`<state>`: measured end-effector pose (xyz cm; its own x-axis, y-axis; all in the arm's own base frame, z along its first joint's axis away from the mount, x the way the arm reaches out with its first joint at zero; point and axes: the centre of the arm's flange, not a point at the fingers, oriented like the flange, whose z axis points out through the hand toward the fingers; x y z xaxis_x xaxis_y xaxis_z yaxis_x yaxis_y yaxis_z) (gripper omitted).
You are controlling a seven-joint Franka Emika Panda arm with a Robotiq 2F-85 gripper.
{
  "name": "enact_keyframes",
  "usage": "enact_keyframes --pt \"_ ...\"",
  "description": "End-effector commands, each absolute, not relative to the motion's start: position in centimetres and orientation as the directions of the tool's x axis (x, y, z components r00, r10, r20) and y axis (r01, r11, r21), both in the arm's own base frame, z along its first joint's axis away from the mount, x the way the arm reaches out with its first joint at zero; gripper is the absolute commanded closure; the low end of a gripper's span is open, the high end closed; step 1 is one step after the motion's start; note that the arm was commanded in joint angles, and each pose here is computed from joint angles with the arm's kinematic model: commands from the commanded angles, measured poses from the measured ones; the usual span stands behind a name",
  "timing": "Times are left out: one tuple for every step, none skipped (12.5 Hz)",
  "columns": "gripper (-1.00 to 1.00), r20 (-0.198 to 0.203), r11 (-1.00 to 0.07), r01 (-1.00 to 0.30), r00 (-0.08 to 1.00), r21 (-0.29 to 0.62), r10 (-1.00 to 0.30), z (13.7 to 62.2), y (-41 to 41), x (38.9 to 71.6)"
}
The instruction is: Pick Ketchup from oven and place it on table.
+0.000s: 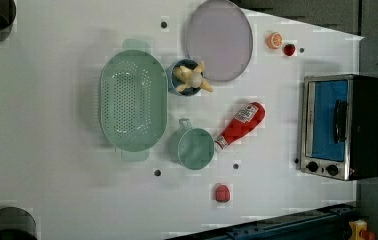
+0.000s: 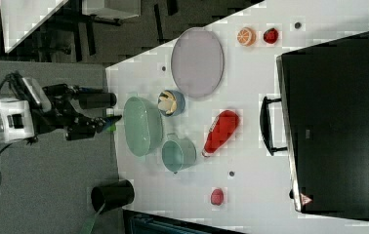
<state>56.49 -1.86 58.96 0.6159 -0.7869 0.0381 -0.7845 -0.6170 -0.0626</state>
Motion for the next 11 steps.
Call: enact_keyframes --pt "-1.0 -0.031 -0.527 -0.846 0.527 0.081 -0.849 59.6 -2.5 54.2" --pt "-1.0 -0.019 -0.528 -0.847 0.528 0.064 -0.849 60.2 -2.5 54.4" --pt "-1.0 -0.003 -0.529 -0.848 0.529 0.04 -0.849 60.6 -2.5 54.7" --pt "-1.0 0.003 -0.529 -0.848 0.529 0.033 -0.848 60.6 -2.5 54.9" --pt "-1.0 0.001 -0.529 -0.848 0.53 0.035 -0.848 60.4 -2.5 54.9" --pt "-1.0 -0.003 -0.529 -0.848 0.529 0.043 -0.848 60.0 -2.5 55.0" --pt "-1.0 -0.005 -0.529 -0.847 0.529 0.047 -0.848 59.8 -2.5 55.0" --pt "-1.0 -0.006 -0.529 -0.847 0.529 0.049 -0.848 59.7 -2.5 55.0" --pt "-1.0 -0.007 -0.529 -0.847 0.529 0.05 -0.848 59.6 -2.5 55.0" --pt "-1.0 -0.007 -0.529 -0.847 0.529 0.05 -0.848 59.6 -2.5 55.1" --pt "-1.0 -0.007 -0.529 -0.847 0.529 0.05 -0.848 59.6 -2.5 55.1"
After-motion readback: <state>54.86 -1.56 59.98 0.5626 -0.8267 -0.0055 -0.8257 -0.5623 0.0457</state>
